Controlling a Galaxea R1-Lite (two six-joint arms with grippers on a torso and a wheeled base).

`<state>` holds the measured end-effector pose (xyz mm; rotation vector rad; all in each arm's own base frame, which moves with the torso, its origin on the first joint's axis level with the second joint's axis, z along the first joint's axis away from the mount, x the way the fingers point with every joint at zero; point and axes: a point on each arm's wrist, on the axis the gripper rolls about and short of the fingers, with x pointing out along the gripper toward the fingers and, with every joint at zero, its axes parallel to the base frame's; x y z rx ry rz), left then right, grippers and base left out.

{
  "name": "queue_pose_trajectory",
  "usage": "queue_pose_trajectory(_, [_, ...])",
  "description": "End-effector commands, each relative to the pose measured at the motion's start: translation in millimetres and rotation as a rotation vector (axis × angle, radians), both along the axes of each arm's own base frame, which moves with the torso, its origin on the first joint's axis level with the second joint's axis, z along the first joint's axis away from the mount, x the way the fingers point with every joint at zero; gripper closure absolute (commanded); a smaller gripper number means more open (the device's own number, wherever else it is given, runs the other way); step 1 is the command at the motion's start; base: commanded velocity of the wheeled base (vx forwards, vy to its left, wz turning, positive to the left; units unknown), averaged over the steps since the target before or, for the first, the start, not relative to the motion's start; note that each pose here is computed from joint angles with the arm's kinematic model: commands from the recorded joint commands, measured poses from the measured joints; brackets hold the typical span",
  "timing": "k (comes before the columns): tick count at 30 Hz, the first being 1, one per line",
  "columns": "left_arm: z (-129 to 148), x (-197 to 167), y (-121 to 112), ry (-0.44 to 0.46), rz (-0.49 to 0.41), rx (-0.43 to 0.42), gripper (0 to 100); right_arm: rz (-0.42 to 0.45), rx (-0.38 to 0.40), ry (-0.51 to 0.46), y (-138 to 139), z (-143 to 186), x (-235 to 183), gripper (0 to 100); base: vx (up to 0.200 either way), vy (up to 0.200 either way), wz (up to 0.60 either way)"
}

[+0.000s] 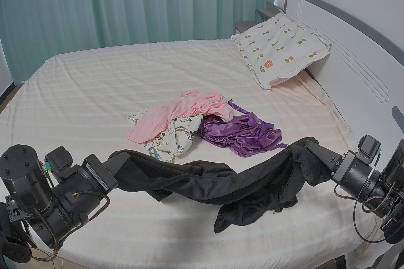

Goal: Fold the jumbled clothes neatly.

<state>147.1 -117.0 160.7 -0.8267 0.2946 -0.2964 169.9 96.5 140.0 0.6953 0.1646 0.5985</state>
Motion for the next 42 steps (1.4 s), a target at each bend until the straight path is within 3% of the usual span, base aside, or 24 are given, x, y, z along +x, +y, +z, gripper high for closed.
queue_pose_trajectory(1, [4.3,-2.1,1.3,0.008,-0.004,0.008,100,-0.004,-0.003,0.002,-0.8,-0.5,1.0,100,0.0,0.0,0.0])
queue_pose_trajectory(14, [-9.7,7.9,-5.5,0.099,0.004,0.052,100,-0.009,-0.028,0.06,2.3,-13.1,8.0,100,0.0,0.0,0.0])
queue_pose_trajectory(33, [-3.7,3.7,-2.0,0.082,-0.012,0.015,100,0.01,-0.017,0.049,6.3,-10.5,4.7,100,0.0,0.0,0.0])
queue_pose_trajectory(42, [-6.4,2.7,-1.8,0.097,-0.043,0.015,100,0.017,-0.019,0.052,7.8,-11.1,4.2,100,0.0,0.2,0.0])
